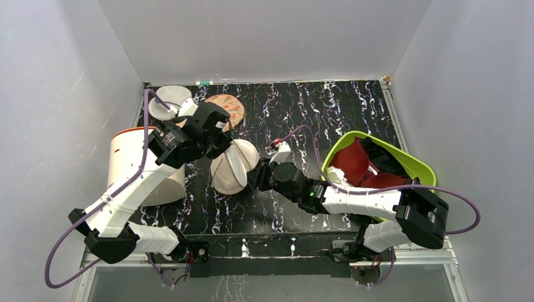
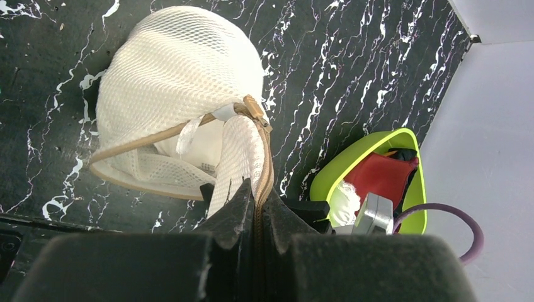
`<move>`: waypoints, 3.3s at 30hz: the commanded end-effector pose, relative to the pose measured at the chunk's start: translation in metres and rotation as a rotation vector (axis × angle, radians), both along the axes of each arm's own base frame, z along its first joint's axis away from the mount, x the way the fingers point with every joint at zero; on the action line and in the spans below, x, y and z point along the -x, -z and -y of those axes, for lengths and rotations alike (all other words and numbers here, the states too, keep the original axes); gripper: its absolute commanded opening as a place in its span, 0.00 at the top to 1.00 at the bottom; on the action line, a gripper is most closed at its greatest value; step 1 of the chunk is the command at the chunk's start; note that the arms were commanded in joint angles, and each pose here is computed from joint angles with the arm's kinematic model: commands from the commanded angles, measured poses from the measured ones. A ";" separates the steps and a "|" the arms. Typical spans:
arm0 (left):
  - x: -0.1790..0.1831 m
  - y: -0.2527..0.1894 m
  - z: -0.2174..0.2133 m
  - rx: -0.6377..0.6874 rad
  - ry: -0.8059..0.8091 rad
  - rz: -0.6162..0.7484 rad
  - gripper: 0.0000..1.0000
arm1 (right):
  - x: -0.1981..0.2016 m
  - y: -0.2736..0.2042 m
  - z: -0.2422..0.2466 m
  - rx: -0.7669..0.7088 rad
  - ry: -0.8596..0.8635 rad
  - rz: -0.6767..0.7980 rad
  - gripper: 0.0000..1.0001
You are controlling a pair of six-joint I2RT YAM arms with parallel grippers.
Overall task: Unzip the laundry bag and remove the bra
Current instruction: Unzip the laundry bag at the center of the board, then pick up the bra from the laundry bag.
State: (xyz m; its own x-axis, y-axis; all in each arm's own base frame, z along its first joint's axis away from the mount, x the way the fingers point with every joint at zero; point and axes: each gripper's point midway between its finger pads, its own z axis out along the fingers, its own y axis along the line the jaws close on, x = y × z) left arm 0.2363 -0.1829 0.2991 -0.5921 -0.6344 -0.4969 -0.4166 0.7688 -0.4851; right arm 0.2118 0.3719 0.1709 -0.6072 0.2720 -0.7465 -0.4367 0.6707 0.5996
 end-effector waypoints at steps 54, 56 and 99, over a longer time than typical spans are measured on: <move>-0.048 0.101 0.077 -0.050 0.903 0.026 0.26 | -0.082 -0.045 0.166 0.535 -0.089 0.019 0.36; -0.063 0.097 0.084 -0.040 0.872 0.062 0.25 | -0.077 -0.049 0.169 0.514 -0.076 0.029 0.35; -0.069 0.151 0.142 0.391 1.120 0.025 1.00 | -0.088 -0.004 0.130 0.324 -0.099 -0.027 0.61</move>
